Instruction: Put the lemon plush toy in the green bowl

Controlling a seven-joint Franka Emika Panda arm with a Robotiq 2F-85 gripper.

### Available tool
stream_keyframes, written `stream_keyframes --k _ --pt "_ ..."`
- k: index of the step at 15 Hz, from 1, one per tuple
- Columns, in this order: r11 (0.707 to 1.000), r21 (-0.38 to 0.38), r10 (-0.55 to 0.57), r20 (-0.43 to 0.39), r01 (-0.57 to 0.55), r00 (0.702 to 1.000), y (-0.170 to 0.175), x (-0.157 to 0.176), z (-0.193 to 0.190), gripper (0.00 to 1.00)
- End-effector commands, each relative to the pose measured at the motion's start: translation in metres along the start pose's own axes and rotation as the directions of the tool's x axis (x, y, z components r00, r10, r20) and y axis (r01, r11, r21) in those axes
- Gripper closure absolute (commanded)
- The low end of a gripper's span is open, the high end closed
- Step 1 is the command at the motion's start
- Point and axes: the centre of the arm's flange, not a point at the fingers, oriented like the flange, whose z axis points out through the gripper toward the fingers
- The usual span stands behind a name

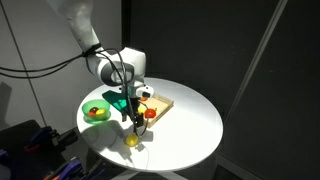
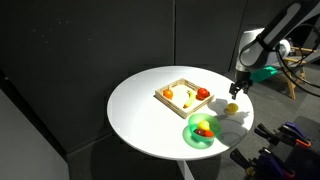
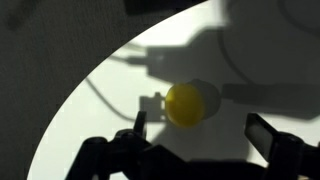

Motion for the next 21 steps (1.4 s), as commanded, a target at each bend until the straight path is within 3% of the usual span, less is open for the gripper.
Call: stream_keyframes --k 1,21 --pt "1.000 -0.022 0.001 -0.014 -0.001 1.000 0.008 0.008 0.015 0.00" --pt "0.999 -0.051 -0.002 0.019 0.003 1.000 0.008 0.034 0.075 0.00"
